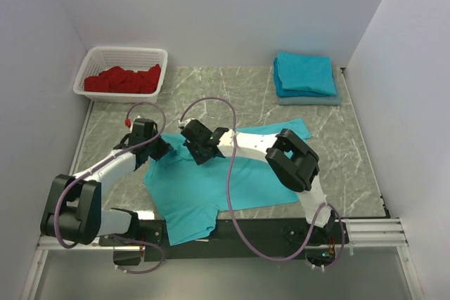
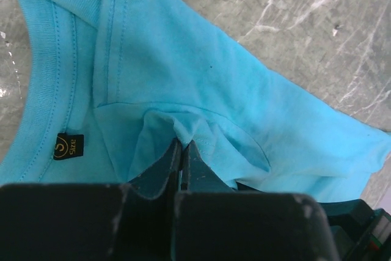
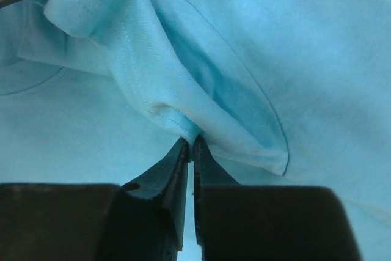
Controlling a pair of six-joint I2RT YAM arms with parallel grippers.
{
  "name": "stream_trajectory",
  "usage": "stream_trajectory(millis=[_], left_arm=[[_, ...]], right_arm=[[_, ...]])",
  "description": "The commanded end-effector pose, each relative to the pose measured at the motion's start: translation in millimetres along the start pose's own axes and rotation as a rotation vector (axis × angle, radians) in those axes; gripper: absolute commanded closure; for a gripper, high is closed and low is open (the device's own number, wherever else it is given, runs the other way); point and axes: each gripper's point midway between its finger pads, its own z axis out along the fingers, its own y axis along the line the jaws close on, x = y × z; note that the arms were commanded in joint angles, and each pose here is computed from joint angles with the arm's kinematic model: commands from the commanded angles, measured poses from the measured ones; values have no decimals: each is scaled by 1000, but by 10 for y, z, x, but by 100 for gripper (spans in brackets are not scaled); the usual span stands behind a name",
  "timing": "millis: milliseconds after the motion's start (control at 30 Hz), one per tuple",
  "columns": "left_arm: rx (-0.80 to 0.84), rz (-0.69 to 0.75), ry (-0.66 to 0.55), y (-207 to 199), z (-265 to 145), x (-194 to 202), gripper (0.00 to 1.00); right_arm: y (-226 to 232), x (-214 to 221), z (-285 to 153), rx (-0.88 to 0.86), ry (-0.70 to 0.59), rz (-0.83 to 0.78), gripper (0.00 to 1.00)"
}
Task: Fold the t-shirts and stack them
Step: Fold the tshirt
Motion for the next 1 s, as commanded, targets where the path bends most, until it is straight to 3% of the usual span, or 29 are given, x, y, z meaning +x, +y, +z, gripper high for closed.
stream_trajectory(millis=[0, 233, 600, 800, 967], left_arm=[[50, 17, -28, -108, -99, -78, 100], [66, 4, -19, -79, -325, -9, 100], [31, -37, 80, 210, -702, 357, 99], [-23, -57, 194, 421, -895, 676, 99], [-11, -71, 214, 438, -1011, 812, 99]], right_arm=[[138, -294, -277, -44, -86, 17, 93], [182, -252, -624, -94, -88, 6, 100], [295, 108, -913, -235, -10, -78, 100], [260, 290, -913, -245, 45, -111, 97], [274, 410, -864, -258, 71, -95, 95]])
